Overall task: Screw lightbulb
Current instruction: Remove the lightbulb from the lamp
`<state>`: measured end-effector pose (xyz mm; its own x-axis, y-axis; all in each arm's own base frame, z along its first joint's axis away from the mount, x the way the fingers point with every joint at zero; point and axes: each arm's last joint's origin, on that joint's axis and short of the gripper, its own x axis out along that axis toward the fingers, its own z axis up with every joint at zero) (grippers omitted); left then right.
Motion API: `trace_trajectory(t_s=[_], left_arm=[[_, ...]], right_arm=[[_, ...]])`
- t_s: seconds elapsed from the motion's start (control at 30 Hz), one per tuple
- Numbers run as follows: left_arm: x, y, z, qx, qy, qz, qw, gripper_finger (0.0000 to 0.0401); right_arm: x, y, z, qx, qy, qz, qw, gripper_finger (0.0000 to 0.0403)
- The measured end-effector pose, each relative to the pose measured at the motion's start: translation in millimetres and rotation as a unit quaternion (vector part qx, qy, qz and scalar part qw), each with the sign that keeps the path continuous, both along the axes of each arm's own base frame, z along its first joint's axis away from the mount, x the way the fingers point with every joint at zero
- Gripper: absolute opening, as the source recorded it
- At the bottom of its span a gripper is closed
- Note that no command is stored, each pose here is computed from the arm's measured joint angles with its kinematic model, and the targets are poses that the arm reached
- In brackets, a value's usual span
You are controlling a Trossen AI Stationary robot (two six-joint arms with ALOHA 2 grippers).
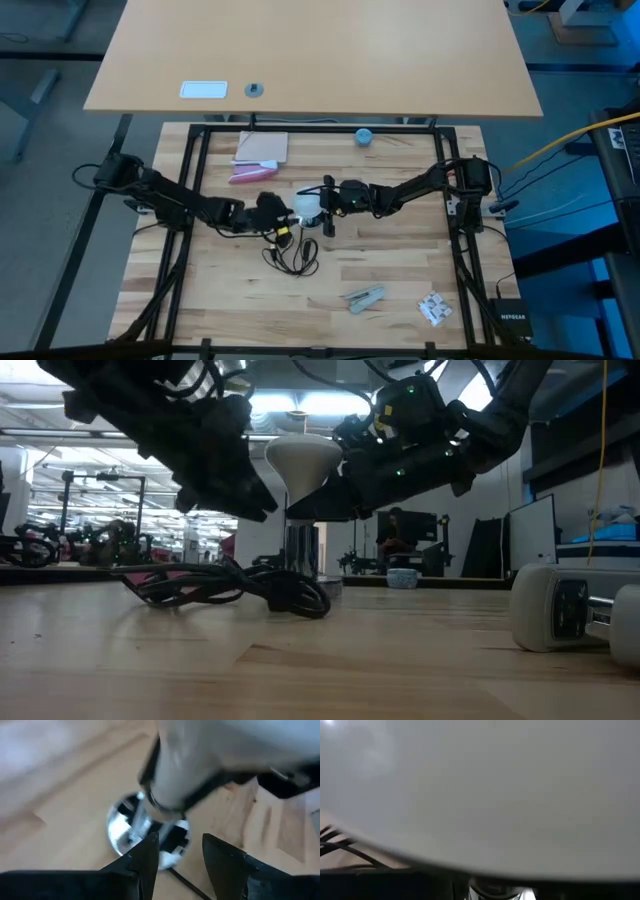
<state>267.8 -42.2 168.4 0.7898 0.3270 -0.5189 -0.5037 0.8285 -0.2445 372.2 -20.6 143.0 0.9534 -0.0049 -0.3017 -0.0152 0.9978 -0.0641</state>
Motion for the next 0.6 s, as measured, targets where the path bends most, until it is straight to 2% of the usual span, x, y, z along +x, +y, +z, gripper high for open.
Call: trace_trajectory(t_s=[0.17,0.4,0.6], left_arm=[[8,-17,-17,-0.026,-0.013,-0.01,1.0,0.0143],[17,-20,-37,-0.008,-0.005,-0.022,1.0,0.0143],[21,-20,-56,-0.013,0.012,-0.013,1.0,0.0143]], right_arm=[[0,0,1,0.0,-0.007,0.0,1.0,0.0159],[1,0,1,-0.001,-0.008,0.0,1.0,0.0159],[1,0,1,0.0,-0.009,0.002,1.0,0.0159]])
